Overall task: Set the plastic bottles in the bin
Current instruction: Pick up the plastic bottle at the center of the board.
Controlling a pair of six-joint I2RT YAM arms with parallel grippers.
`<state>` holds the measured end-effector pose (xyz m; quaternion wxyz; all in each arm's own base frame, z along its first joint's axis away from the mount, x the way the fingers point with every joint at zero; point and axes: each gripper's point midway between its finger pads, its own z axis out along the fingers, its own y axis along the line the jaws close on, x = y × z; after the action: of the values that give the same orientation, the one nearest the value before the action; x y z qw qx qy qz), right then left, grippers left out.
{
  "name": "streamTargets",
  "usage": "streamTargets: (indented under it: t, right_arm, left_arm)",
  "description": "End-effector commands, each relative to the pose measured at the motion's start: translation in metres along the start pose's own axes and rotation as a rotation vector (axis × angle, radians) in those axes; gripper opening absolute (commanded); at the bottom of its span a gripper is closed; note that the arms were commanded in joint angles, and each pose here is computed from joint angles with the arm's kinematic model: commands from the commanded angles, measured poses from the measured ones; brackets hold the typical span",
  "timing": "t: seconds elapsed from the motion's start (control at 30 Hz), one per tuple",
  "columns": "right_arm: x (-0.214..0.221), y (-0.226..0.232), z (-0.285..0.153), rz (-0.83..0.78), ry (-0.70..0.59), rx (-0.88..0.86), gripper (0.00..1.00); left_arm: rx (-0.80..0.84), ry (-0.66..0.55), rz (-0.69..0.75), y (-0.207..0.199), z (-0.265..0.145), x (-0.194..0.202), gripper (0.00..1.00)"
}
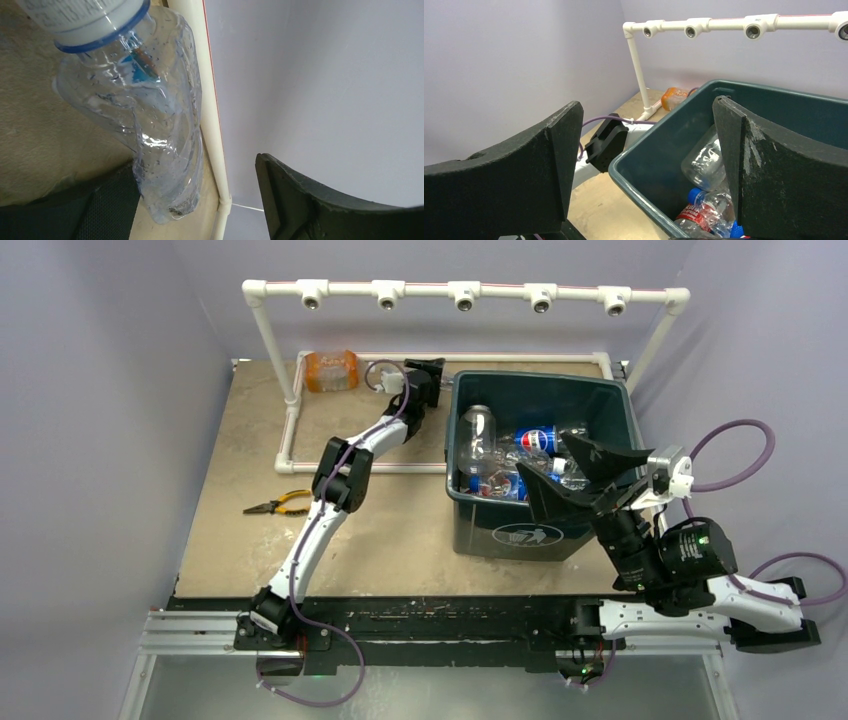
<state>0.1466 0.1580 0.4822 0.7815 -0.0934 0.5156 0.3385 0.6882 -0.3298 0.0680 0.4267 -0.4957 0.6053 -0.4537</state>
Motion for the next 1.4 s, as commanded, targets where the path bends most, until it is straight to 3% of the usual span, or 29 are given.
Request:
streamTargets:
  t: [0.0,0.53,0.8,1.07,1.37]
  right_arm:
    - [-0.004,-0.006,-0.002,-0.008,-0.01,0.014,0.99]
    - [0.009,-0.007,-0.001,-0.059,0.027,0.038,0.99]
    - [0.015,-0.007,0.0,-0.07,0.034,0.046,0.99]
    - [0.009,-0.006,0.0,-0.045,0.019,0.04,0.99]
    - [0.0,-0.002,-0.002,0.007,-0.017,0.007,0.99]
  left_arm:
    - [-0.15,-0.057,0.033,0.082,0.011,-0.013,0.78]
    - [-0.121,-0.098,-0.029,0.111,0.03,-0.029,0.37]
    - [-0.07,-0.089,-0.036,0.097,0.022,-0.032,0.2]
    - [0.055,-0.063,-0.076,0.052,-0.015,-0.037,0.0]
    - [0.242,-0.04,-0.072,-0.038,-0.107,-0.061,0.0]
